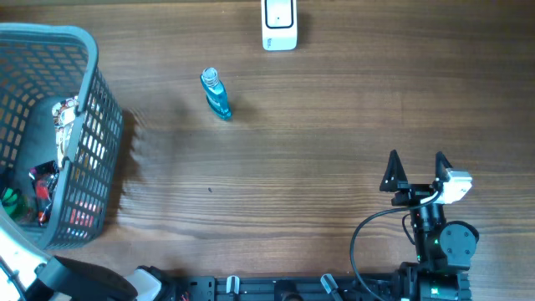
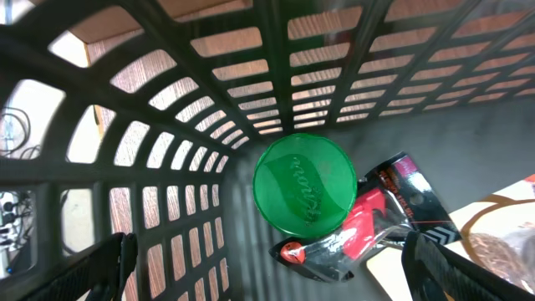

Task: Scan the item barcode
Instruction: 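Retract the left gripper back toward the basket, then grasp the green-lidded jar inside the basket with the left gripper, then carry the green jar out and place it beside the bottle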

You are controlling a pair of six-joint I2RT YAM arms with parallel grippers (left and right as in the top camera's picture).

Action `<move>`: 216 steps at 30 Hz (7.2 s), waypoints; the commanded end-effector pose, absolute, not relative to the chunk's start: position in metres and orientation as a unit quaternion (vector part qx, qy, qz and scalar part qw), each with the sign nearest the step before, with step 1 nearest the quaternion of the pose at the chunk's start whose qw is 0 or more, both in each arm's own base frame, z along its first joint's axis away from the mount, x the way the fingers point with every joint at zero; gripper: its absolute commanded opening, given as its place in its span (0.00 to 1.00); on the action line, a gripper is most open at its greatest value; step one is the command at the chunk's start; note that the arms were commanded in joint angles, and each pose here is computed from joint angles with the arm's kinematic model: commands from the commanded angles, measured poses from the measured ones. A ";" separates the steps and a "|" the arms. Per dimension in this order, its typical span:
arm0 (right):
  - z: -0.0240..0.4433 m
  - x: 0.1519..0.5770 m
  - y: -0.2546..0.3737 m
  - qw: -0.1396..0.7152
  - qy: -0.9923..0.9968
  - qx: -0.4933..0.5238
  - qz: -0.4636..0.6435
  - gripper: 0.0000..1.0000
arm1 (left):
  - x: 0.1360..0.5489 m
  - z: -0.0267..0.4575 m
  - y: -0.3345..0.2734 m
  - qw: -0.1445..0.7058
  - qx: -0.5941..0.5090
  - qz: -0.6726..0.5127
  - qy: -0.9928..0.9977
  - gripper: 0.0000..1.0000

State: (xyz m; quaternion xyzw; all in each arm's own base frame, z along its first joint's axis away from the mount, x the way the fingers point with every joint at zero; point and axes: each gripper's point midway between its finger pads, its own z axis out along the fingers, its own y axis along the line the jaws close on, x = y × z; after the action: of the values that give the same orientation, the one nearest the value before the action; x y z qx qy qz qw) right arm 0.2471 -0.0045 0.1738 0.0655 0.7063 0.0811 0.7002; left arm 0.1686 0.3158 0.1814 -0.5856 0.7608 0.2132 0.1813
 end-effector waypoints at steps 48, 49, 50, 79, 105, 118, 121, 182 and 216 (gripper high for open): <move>0.176 0.247 -0.001 0.704 0.703 0.057 0.085 1.00 | 0.206 0.058 0.328 0.090 -0.535 0.114 0.832 0.91; 0.176 0.247 -0.001 0.704 0.703 0.057 0.085 1.00 | 0.206 0.058 0.328 0.090 -0.535 0.114 0.832 0.88; 0.176 0.247 -0.001 0.704 0.703 0.057 0.085 1.00 | 0.206 0.058 0.327 0.089 -0.535 0.113 0.832 0.87; 0.176 0.247 -0.001 0.704 0.703 0.057 0.085 1.00 | 0.265 0.076 0.289 0.131 -0.577 0.156 0.791 1.00; 0.176 0.247 -0.001 0.704 0.703 0.057 0.085 1.00 | 0.286 0.092 0.329 0.225 -0.621 0.209 0.721 1.00; 0.176 0.247 -0.001 0.704 0.703 0.057 0.085 1.00 | 0.290 0.059 0.331 0.202 -0.620 0.206 0.729 1.00; 0.176 0.247 -0.001 0.704 0.703 0.057 0.085 1.00 | 0.290 0.054 0.331 0.196 -0.620 0.204 0.732 0.82; 0.176 0.247 -0.001 0.703 0.704 0.057 0.085 1.00 | 0.346 0.336 0.150 0.512 -0.381 -0.202 0.743 0.66; 0.176 0.247 -0.001 0.703 0.704 0.057 0.085 1.00 | 0.407 0.072 -0.186 0.235 -0.049 -0.088 0.967 0.64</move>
State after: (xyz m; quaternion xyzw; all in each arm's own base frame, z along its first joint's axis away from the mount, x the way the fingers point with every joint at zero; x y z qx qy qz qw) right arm 0.2471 -0.0045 0.1738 0.0656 0.7063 0.0813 0.7002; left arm 0.4027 -0.1919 0.0839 -0.0526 0.9641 -0.1118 0.2351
